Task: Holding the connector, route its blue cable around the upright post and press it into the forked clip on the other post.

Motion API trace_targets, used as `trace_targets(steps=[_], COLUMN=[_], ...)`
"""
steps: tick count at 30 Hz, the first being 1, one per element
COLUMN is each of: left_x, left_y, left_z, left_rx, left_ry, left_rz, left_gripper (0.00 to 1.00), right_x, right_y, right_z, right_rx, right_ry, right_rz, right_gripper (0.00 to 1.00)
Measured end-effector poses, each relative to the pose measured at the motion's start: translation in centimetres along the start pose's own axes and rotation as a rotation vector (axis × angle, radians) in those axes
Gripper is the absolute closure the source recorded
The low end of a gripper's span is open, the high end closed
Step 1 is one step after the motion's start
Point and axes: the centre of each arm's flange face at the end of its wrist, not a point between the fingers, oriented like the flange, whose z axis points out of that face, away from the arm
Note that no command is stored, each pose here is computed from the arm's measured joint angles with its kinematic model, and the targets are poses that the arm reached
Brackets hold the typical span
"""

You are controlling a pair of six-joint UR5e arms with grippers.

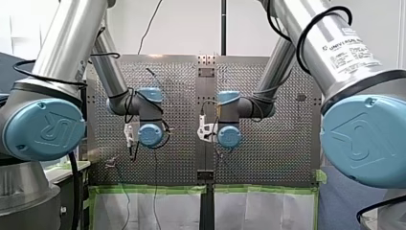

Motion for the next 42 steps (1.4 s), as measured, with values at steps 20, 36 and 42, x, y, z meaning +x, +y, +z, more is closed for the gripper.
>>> trace_targets(steps=[20, 36, 42], left_x=[-10.2, -16.7, -21.3], left_y=[0.7, 5.0, 6.9], left_z=[6.2, 8.8, 10.4], left_rx=[-0.107, -0.179, -0.22], left_ry=[-0.132, -0.198, -0.269], left_rz=[-0.138, -0.252, -0.32], left_gripper=[1.0, 1.0, 0.98], right_x=[15.8, 23.2, 24.1], right_y=[-2.5, -4.5, -5.7], right_z=[3.9, 5.1, 5.7], right_rx=[0.101, 0.233, 0.294], right_ry=[0.169, 0.215, 0.2], right_rz=[0.033, 0.034, 0.024], right_gripper=[1.0, 1.0, 1.0])
